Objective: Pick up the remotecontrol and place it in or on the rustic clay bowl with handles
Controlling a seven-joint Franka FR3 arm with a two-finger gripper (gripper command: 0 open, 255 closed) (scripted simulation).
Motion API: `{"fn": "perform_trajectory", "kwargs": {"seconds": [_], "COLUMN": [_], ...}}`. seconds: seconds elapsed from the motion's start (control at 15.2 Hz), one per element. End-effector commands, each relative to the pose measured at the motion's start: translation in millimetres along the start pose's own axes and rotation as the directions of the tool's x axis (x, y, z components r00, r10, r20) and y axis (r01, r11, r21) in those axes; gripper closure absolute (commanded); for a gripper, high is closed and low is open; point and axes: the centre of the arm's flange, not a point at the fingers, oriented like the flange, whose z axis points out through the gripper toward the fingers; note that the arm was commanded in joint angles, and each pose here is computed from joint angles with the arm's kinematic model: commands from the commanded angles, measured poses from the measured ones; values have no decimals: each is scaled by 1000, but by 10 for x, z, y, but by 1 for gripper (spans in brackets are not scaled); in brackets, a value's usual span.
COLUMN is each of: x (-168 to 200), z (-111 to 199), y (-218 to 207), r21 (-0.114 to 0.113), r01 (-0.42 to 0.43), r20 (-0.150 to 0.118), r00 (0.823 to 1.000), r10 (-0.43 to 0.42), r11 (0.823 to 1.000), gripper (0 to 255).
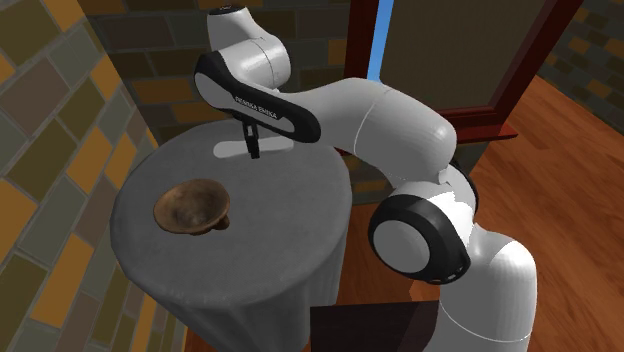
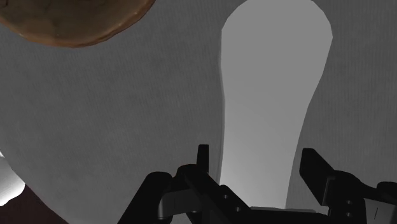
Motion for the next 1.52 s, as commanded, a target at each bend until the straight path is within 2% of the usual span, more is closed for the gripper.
{"fn": "perform_trajectory", "kwargs": {"seconds": [0.0,0.73,1.45], "x": [6,2,-1097], "z": [-120,-665,-728], "y": [1,-8,939], "r21": [0,0,0], "r01": [0,0,0], "r20": [0,0,0], "r00": [1000,1000,1000], "r10": [0,0,0], "r11": [1000,1000,1000], "gripper": [255,255,255]}}
